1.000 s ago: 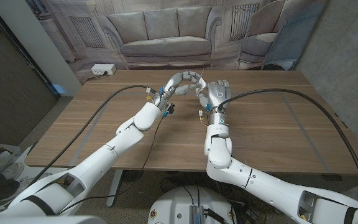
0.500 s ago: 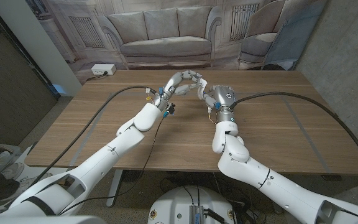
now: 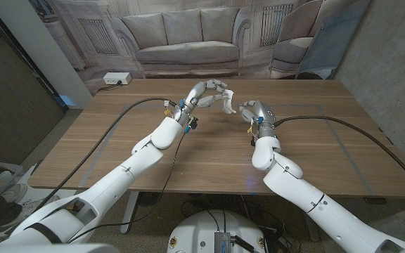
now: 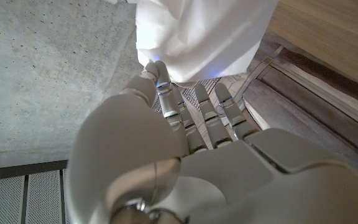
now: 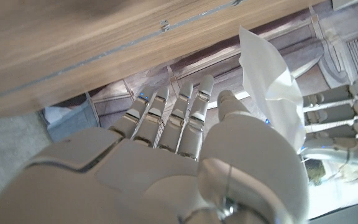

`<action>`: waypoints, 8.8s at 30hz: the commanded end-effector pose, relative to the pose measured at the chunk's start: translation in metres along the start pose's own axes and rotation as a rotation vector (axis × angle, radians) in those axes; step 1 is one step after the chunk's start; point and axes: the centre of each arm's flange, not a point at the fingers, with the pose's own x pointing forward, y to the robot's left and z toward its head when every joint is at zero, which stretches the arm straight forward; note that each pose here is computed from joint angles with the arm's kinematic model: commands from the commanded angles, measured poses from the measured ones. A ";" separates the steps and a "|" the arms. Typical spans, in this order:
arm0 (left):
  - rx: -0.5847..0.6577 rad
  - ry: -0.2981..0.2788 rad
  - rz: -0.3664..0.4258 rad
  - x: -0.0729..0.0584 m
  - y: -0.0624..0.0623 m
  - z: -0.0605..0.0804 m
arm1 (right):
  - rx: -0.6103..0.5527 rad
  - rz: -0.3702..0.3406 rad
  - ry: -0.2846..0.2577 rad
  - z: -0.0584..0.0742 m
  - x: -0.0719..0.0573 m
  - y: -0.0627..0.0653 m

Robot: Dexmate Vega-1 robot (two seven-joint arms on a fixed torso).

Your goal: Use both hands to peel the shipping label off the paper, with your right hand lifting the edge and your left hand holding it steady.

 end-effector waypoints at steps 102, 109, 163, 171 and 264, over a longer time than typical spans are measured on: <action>0.089 0.002 -0.004 0.011 -0.014 0.005 | 0.266 -0.100 0.023 0.047 -0.035 -0.036; 0.079 -0.004 -0.020 0.013 -0.017 0.007 | 0.274 -0.089 0.026 0.047 -0.035 -0.034; 0.052 -0.033 -0.079 0.025 -0.030 0.012 | 0.251 -0.102 0.010 0.063 -0.038 -0.030; 0.055 -0.036 -0.077 0.024 -0.031 0.012 | 0.242 -0.104 0.008 0.064 -0.039 -0.030; 0.029 -0.037 -0.031 0.006 -0.021 0.008 | 0.198 -0.434 0.023 0.059 -0.023 -0.023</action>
